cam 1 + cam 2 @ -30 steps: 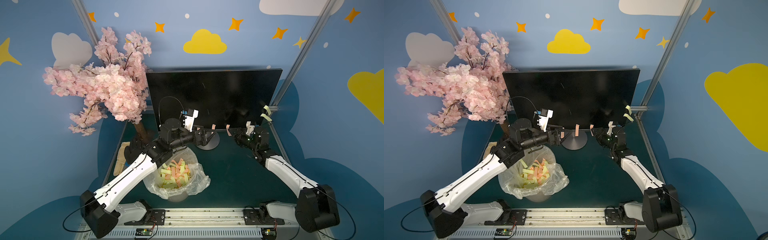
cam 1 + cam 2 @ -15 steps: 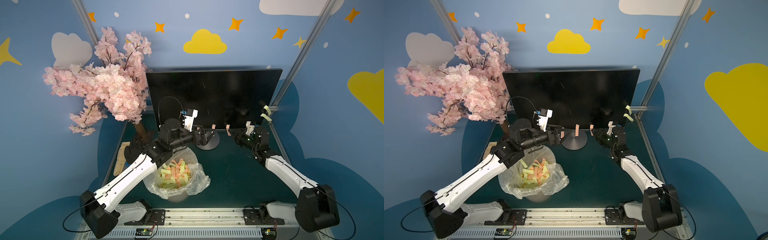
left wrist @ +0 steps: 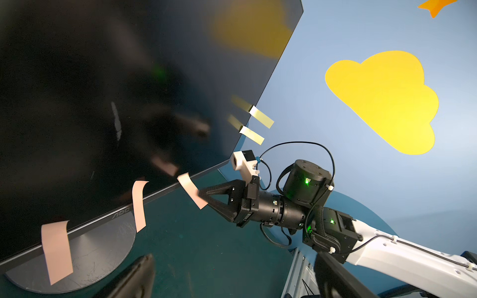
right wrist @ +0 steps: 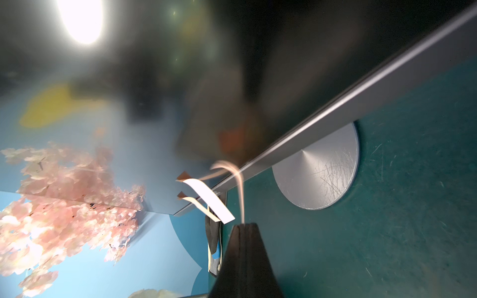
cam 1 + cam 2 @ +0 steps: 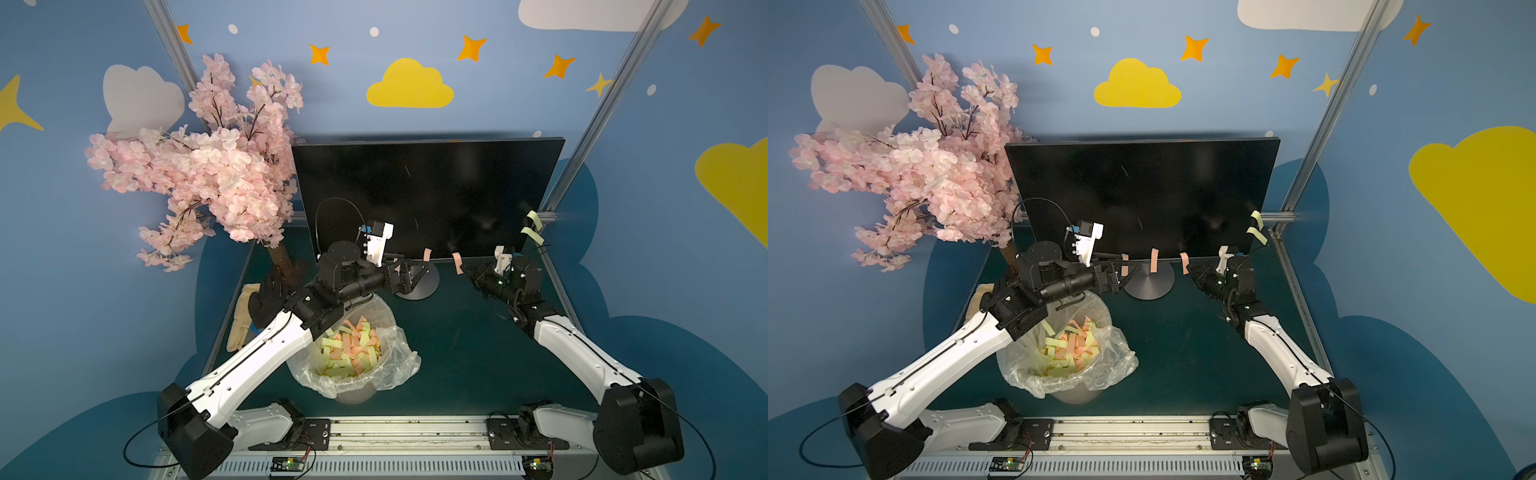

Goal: Remove the sticky note from the monitor
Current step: Tear off the sticky note from the monitor, then place the sticky note in the trash bin.

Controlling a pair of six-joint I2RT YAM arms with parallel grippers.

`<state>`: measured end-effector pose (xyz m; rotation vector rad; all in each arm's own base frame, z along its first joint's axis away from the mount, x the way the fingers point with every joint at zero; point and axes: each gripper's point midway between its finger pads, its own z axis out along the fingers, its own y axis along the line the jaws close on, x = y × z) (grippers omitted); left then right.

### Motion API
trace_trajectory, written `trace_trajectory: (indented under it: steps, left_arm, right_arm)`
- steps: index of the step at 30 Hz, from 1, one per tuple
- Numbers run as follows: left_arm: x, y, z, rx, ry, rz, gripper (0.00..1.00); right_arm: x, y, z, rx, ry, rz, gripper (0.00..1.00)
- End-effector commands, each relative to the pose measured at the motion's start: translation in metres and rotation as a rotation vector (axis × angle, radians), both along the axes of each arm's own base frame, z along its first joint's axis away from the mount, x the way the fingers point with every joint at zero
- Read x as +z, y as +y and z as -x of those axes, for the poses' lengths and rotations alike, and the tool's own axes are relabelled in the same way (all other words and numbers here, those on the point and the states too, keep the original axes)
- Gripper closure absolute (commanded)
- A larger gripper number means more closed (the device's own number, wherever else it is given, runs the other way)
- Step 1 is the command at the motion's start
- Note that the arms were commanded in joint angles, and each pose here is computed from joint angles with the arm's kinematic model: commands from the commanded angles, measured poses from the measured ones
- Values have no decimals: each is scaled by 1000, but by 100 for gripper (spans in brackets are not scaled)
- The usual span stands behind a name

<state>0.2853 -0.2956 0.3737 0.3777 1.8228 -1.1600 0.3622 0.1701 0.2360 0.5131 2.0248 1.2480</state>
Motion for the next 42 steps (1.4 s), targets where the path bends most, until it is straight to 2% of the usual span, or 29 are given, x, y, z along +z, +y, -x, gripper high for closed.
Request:
trace_trajectory:
  steps: [1,9,15,27,35,42]
  left_arm:
    - [10,7,12,-5,-25,9,0]
    - [13,28,38,-5,-15,-41,0]
    - [3,42,51,9,49,-97,0]
    - [-1,86,68,146,118,-179,0]
    - [12,131,80,323,112,-125,0]
    - [17,180,89,541,129,1,0]
  right_arm:
    - [4,-1,16,33,-3,18,100]
    - [19,2,43,79,-8,38,100]
    - [39,18,58,154,-42,83,100]
    - [95,107,99,490,-212,294,100]
    - [111,173,139,712,-379,433,100]
    - [104,214,175,889,-456,596,100]
